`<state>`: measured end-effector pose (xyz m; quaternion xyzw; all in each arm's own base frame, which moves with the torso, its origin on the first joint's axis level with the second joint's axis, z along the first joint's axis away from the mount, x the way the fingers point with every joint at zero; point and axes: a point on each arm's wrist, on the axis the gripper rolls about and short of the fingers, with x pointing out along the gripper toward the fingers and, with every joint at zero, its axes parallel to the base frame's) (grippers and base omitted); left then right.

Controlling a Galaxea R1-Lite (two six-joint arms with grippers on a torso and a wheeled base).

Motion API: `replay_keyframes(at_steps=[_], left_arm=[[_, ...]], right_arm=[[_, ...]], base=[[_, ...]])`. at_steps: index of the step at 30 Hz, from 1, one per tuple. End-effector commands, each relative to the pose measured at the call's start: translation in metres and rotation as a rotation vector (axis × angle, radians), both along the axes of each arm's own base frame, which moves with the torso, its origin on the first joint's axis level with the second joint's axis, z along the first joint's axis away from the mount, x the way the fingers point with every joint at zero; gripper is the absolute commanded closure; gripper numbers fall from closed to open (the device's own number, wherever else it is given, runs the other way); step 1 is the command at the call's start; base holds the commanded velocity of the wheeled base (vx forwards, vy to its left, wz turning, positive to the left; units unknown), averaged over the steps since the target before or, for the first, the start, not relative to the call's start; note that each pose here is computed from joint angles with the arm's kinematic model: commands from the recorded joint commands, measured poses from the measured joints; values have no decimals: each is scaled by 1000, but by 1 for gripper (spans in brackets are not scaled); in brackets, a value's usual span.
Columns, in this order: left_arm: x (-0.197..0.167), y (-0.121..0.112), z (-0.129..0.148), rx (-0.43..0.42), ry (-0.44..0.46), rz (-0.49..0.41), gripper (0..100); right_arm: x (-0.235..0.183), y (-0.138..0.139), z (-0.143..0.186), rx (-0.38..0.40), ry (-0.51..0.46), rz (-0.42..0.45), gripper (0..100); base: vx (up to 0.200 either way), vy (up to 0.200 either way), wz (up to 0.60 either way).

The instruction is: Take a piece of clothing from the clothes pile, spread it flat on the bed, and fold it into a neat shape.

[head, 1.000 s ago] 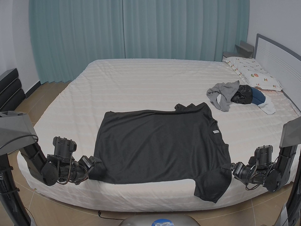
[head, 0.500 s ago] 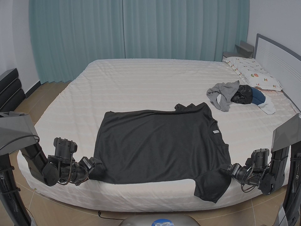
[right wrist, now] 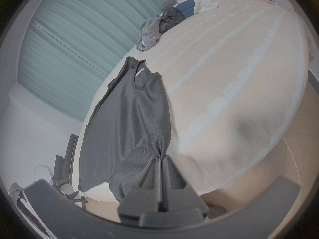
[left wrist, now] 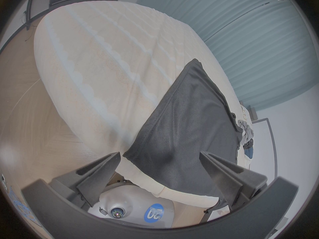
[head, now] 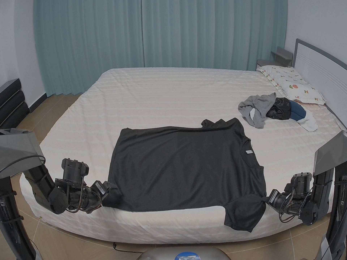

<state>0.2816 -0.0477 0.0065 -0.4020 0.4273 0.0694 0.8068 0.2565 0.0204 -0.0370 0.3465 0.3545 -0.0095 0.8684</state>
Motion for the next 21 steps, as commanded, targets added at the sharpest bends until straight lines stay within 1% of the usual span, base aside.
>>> replay_keyframes(at_steps=[1, 9, 16, 20, 21], left_arm=[[0, 2, -1, 4, 6, 7, 0], [0, 7, -2, 19, 5, 6, 0], [0, 7, -2, 19, 5, 8, 0], [1, 7, -2, 19, 5, 8, 0], [1, 7, -2, 19, 5, 8, 0]], right_arm=[[-4, -3, 0, -4, 0, -8, 100], [-11, -13, 3, -35, -5, -21, 100], [-8, -14, 0, -34, -31, -22, 100], [-8, -10, 0, -22, -35, 2, 100], [-8, -10, -1, -18, -32, 7, 0]], base=[[0, 0, 0], [0, 0, 0], [0, 0, 0], [0, 0, 0], [0, 0, 0]])
